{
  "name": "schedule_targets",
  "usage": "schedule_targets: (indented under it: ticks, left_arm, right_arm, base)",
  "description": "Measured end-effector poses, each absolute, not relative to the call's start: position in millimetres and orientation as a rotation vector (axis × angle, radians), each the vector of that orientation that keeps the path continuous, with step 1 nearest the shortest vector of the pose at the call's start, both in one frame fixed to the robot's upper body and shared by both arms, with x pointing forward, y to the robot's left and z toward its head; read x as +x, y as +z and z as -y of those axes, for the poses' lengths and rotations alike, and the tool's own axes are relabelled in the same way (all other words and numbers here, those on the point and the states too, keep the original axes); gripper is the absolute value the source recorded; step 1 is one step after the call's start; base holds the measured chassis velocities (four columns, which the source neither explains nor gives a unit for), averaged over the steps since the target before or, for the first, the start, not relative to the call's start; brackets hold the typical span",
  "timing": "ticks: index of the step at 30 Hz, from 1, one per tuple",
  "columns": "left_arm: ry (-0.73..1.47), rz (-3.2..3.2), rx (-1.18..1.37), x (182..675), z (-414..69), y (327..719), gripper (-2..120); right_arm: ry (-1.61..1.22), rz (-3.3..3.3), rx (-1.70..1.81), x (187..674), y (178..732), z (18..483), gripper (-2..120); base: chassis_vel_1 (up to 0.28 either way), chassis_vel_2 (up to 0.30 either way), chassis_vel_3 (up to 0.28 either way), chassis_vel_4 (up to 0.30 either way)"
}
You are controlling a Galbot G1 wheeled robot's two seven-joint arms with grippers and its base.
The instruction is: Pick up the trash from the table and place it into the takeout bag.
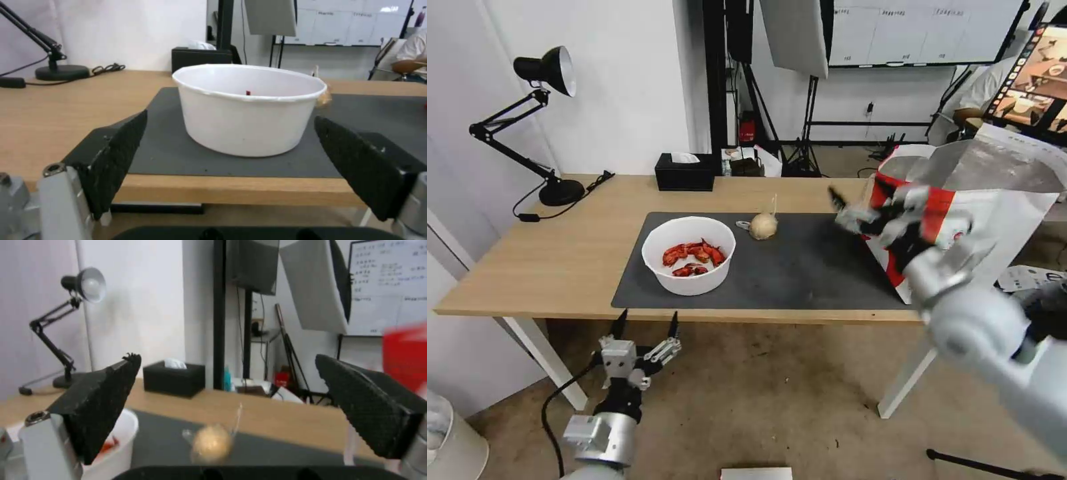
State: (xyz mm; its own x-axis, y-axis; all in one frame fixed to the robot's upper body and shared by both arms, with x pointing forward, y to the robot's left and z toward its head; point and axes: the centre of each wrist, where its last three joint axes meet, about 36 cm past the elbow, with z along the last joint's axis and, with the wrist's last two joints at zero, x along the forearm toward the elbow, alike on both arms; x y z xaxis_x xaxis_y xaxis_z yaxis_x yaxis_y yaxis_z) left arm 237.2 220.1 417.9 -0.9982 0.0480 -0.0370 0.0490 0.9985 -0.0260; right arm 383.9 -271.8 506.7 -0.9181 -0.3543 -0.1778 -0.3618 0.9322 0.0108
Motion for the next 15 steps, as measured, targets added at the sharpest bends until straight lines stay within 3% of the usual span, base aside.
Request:
schedule_targets:
  ticks: [9, 15]
  left_arm:
    - [-0.01, -3.139, 0.069, 235.3, -223.0, 404.5, 100]
    - [-0.004, -3.149, 0.074, 234.2, -222.4, 403.1, 100]
  right_arm:
    - [0.037, -3.094, -0.408, 309.7, 395.3, 275.1, 100]
    - [0.029, -3.19, -0.309, 294.5, 384.0, 268.9, 100]
  base:
    - [0.0, 0.0, 0.0, 0.0]
    - [0.0, 0.0, 0.0, 0.0]
